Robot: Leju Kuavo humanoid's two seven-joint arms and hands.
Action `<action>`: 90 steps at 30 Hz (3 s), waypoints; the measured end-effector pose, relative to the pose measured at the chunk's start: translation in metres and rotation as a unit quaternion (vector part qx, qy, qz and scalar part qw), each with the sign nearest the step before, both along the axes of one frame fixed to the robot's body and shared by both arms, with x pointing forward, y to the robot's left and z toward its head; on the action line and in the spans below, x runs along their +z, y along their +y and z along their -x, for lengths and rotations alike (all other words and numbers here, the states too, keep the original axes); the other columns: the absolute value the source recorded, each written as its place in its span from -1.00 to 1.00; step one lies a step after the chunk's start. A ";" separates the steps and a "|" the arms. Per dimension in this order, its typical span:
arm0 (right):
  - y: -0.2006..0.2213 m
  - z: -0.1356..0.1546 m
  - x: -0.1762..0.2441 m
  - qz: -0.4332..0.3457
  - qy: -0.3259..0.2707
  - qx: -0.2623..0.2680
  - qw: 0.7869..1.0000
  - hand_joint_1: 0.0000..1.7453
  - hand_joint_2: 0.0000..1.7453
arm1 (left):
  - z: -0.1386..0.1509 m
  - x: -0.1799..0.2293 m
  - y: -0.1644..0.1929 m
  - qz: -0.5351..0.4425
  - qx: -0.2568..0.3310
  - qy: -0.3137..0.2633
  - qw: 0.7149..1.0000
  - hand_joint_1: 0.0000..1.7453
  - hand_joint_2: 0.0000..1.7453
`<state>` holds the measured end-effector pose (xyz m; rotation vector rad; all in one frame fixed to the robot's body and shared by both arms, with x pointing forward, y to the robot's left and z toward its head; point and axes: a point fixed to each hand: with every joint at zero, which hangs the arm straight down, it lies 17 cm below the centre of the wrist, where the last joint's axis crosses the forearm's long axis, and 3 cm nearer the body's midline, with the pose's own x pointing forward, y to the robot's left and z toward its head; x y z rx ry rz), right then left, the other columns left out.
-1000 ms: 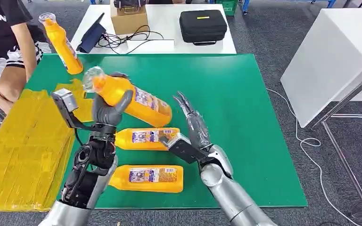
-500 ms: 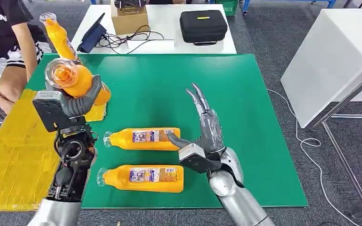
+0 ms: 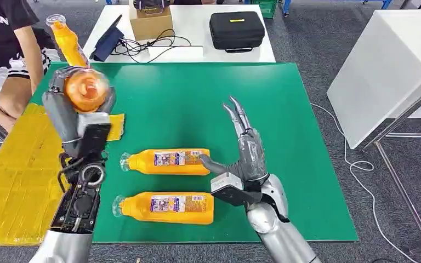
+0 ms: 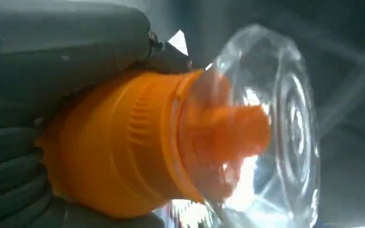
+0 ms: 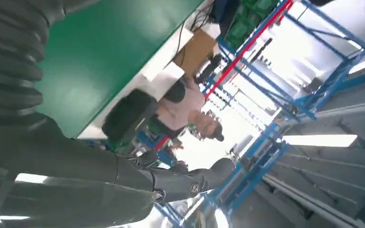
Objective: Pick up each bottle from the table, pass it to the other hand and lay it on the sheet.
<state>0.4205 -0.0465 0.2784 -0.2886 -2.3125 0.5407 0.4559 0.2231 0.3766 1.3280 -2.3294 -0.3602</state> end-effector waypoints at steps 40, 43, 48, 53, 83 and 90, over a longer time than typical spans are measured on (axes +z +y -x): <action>0.000 0.001 0.059 0.007 -0.037 0.020 0.999 -1.00 1.00 | -0.147 -0.261 0.079 -0.418 0.173 0.434 0.779 1.00 1.00; 0.000 0.001 0.059 0.011 -0.039 0.018 0.999 -1.00 1.00 | -0.146 -0.268 0.090 -0.394 0.173 0.462 0.775 1.00 1.00; 0.000 0.001 0.058 0.014 -0.038 0.015 0.999 -1.00 1.00 | -0.144 -0.280 0.115 -0.350 0.183 0.509 0.764 0.82 1.00; 0.001 0.001 0.058 0.016 -0.038 0.014 0.999 -1.00 1.00 | -0.138 -0.292 0.133 -0.322 0.195 0.544 0.750 -1.00 1.00; 0.001 -0.012 0.044 0.065 -0.039 -0.040 0.996 -1.00 1.00 | -0.138 -0.287 0.084 -0.199 0.054 0.524 0.826 -1.00 1.00; 0.002 -0.029 0.011 0.167 -0.050 -0.109 0.979 -1.00 1.00 | -0.130 -0.190 0.011 0.127 -0.194 0.388 0.892 -1.00 1.00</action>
